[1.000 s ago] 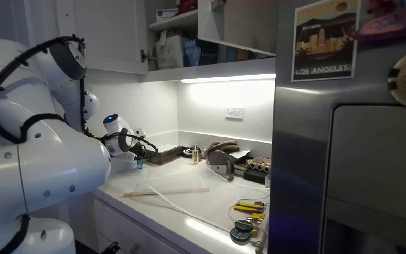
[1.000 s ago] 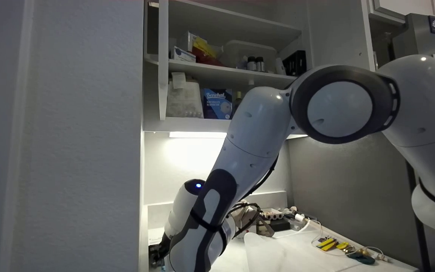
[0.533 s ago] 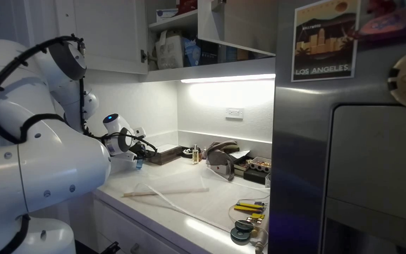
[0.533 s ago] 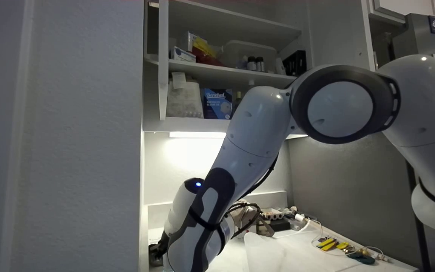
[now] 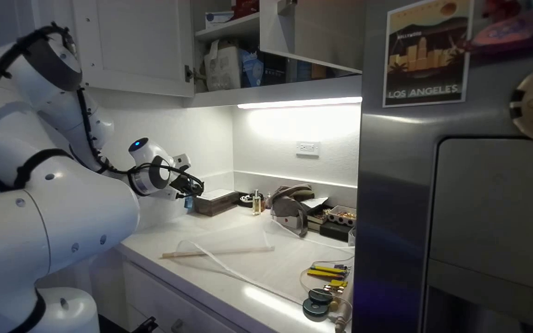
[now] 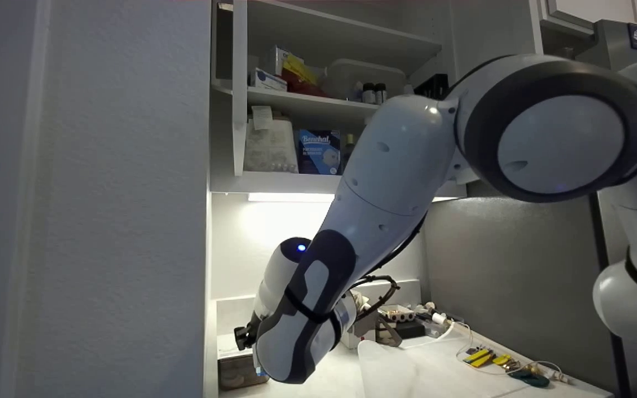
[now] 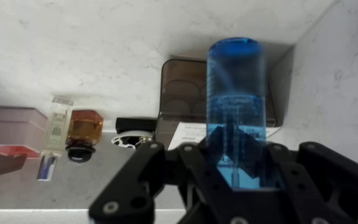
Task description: Place the blue bottle on the bottom shelf of the open upper cabinet
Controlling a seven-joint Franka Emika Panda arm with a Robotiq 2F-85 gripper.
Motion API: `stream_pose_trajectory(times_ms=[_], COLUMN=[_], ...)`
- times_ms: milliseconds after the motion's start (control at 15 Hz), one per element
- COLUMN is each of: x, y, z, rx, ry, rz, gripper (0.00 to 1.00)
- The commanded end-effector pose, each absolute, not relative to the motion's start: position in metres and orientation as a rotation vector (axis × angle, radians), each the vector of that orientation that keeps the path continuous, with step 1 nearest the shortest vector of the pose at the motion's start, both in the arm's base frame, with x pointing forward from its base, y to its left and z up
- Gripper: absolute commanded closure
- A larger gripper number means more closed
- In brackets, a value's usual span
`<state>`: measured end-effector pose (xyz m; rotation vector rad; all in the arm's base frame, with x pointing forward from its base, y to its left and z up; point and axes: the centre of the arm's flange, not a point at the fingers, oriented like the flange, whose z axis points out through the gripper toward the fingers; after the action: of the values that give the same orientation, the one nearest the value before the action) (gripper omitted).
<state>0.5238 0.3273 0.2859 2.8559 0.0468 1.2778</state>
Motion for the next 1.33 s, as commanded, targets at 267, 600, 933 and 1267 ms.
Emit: stream_pose_trajectory(times_ms=[267, 600, 933, 1267], x=[0.429, 0.391, 0.398, 0.427], y=[0.304, 0.283, 0.245, 0.184], z=[0.363, 0.403, 0.426, 0.443], rx=[2.744, 2.787, 2.804, 2.810], ry=[-0.059, -0.101, -0.180, -0.247], rz=[1.294, 1.170, 1.024, 0.888], gripper=[0.98, 0.98, 0.98, 0.98])
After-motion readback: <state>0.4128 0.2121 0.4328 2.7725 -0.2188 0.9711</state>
